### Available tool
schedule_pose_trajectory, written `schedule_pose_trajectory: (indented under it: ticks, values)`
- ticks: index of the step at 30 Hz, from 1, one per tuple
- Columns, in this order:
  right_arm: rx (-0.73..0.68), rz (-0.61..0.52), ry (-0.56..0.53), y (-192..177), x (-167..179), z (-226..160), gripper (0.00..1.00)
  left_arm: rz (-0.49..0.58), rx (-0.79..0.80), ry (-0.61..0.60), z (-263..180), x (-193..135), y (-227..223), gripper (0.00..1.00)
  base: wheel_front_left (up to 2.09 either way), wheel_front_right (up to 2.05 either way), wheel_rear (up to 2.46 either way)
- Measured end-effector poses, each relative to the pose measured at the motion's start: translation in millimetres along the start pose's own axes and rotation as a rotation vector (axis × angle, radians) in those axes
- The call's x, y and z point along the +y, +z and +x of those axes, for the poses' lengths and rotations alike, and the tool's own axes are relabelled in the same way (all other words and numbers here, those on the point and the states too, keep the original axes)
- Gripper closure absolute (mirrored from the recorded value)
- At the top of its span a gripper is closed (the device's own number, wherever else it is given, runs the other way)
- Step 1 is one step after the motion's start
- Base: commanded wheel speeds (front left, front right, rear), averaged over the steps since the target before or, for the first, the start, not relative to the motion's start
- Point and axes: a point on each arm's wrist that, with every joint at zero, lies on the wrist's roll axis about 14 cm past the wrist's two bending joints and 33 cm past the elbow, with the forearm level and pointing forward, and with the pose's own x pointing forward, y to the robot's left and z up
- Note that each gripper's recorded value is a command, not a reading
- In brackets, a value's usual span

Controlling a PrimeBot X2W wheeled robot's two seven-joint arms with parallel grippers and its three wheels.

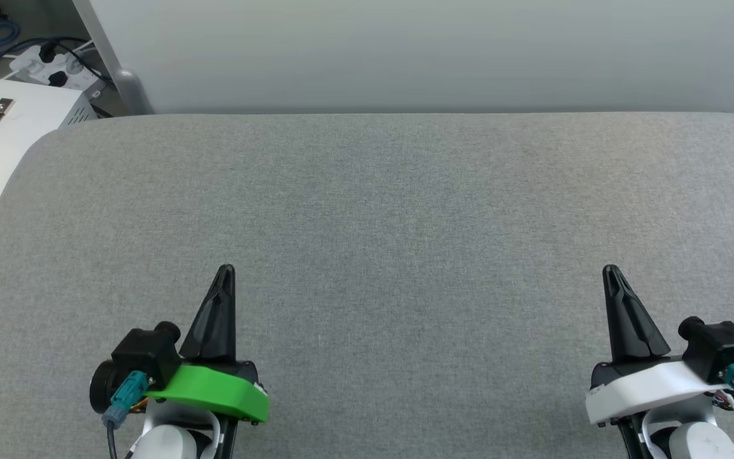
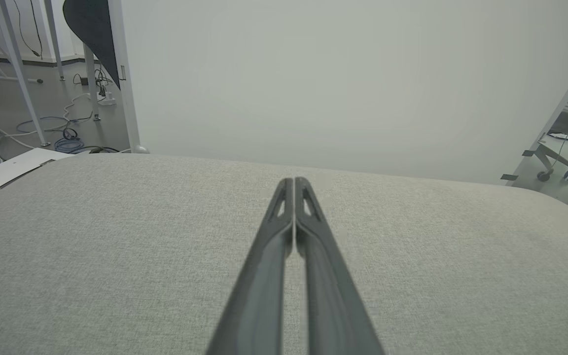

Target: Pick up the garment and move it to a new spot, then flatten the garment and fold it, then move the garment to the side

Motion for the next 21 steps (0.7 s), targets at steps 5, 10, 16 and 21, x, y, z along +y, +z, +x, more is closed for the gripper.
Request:
schedule_pose_trajectory:
  ticks: [5, 10, 16, 21]
  values:
    - [0.002, -0.004, 0.0, 0.5, 0.0, -0.4, 1.0, 0.003, 0.005, 0.0, 0.0, -0.2, 0.4, 1.0, 0.0, 0.0, 0.0]
    - [0.008, -0.013, 0.001, 0.7, 0.0, -0.8, 1.0, 0.012, 0.009, 0.001, 0.1, -0.2, 1.0, 1.0, 0.0, 0.0, 0.0]
    - [0.019, -0.028, 0.002, 0.6, -0.1, -1.3, 1.0, 0.029, 0.015, 0.004, 0.4, 0.0, 2.6, 1.0, 0.0, 0.0, 0.0]
    - [0.024, -0.037, 0.003, 1.1, -0.1, -1.6, 1.0, 0.038, 0.017, 0.009, 0.5, 0.6, 3.8, 1.0, 0.0, 0.0, 0.0]
